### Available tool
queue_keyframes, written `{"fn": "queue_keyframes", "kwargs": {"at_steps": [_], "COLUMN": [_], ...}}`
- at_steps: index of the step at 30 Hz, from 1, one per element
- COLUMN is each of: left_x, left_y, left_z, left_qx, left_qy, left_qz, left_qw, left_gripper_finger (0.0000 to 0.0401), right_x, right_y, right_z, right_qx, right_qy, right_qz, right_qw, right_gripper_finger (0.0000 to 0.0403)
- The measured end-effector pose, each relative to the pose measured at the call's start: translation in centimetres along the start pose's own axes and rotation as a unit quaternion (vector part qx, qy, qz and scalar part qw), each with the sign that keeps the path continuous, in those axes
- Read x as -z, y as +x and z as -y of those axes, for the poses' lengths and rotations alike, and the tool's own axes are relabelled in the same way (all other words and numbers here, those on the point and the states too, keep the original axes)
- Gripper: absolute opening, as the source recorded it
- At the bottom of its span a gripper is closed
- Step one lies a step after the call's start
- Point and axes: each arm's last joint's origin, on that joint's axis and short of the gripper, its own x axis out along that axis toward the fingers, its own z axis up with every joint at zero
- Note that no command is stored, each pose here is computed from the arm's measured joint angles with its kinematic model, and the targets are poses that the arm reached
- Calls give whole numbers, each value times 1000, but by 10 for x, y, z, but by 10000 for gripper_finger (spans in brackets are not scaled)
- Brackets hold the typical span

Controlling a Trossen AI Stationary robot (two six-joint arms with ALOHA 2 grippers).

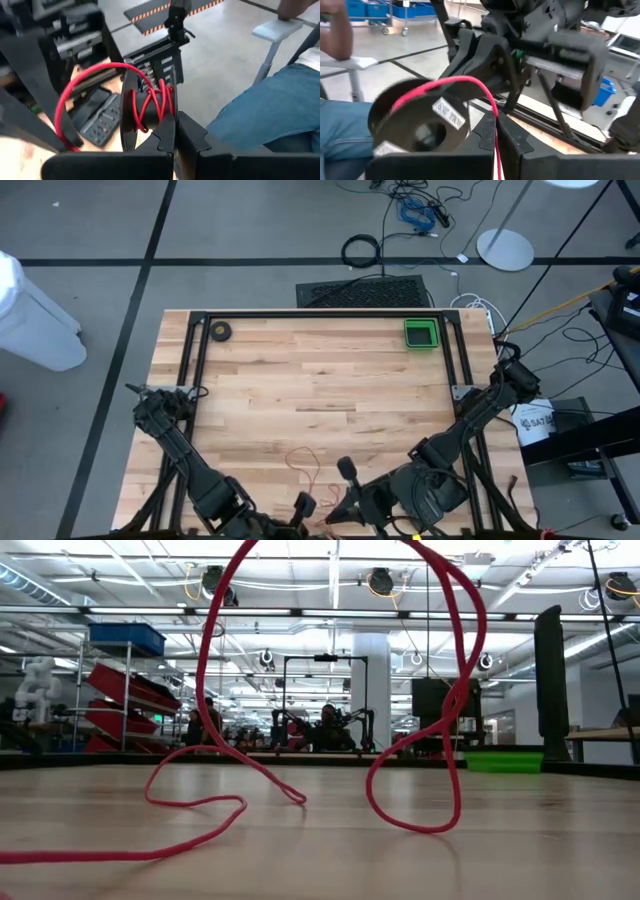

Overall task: Coil cords
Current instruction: Coil the red wire on the black spool

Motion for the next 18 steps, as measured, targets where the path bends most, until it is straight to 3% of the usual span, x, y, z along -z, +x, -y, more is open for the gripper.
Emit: {"fn": "queue_keyframes", "kwargs": {"at_steps": [10, 18], "left_x": [-6, -7], "left_y": [2, 1], "left_z": [8, 11], "left_qx": [3, 4], "left_qy": [57, 71], "left_qz": [39, 45], "left_qw": [998, 996], "left_gripper_finger": [8, 8], "right_x": [8, 15], "right_y": [7, 14], "right_z": [3, 9], "right_qx": [-31, -44], "right_qy": [15, 30], "right_qz": [-7, -14], "right_qw": [999, 998], "right_gripper_finger": [0, 0]}}
